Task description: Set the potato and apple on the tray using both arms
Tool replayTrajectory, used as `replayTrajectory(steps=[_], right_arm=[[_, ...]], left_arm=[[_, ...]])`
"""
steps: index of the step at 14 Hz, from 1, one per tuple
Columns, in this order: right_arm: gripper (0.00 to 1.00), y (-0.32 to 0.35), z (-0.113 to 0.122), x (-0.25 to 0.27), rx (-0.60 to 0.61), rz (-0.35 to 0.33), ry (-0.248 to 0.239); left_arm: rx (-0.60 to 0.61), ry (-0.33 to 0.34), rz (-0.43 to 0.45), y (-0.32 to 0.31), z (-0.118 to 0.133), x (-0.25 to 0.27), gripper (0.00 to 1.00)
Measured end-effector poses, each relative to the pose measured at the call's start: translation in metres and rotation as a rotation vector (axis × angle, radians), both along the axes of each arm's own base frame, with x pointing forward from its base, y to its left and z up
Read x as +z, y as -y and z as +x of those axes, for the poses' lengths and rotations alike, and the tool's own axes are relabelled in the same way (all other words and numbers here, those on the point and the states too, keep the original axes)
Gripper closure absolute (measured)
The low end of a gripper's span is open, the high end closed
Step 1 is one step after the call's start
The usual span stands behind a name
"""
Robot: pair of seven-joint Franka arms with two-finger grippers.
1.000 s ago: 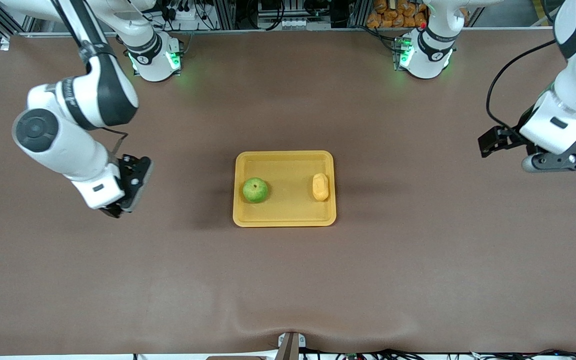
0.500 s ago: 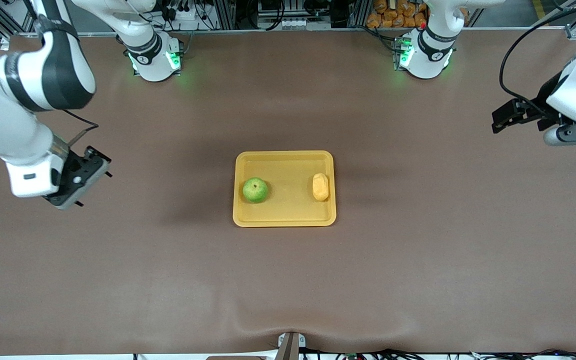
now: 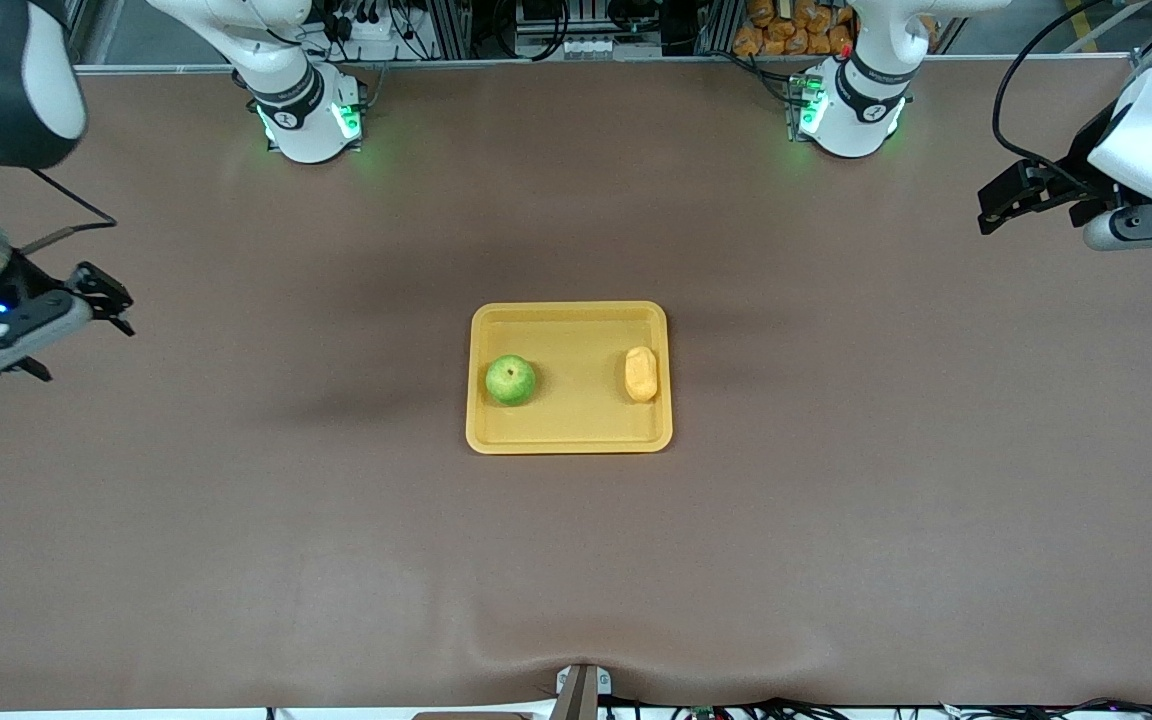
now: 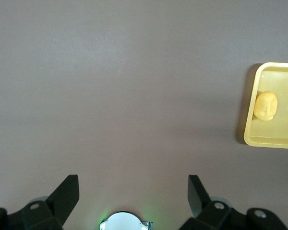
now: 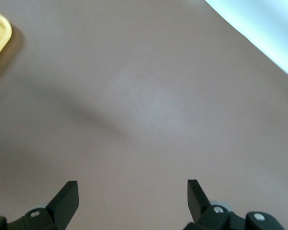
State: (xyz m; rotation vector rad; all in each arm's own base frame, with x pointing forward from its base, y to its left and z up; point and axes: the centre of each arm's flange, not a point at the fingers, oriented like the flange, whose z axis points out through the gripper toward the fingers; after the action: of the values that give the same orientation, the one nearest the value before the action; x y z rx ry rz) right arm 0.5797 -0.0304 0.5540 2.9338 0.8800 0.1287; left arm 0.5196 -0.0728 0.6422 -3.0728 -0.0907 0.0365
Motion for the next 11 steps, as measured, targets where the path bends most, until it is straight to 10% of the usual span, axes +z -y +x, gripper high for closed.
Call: replayTrajectory(steps=[11], right_arm=[[0.00, 0.013, -0.046, 0.051, -0.630, 0.117, -0.150]], left_arm=[[0.001, -0.005, 0.001, -0.001, -0.001, 0.000, 0.00]])
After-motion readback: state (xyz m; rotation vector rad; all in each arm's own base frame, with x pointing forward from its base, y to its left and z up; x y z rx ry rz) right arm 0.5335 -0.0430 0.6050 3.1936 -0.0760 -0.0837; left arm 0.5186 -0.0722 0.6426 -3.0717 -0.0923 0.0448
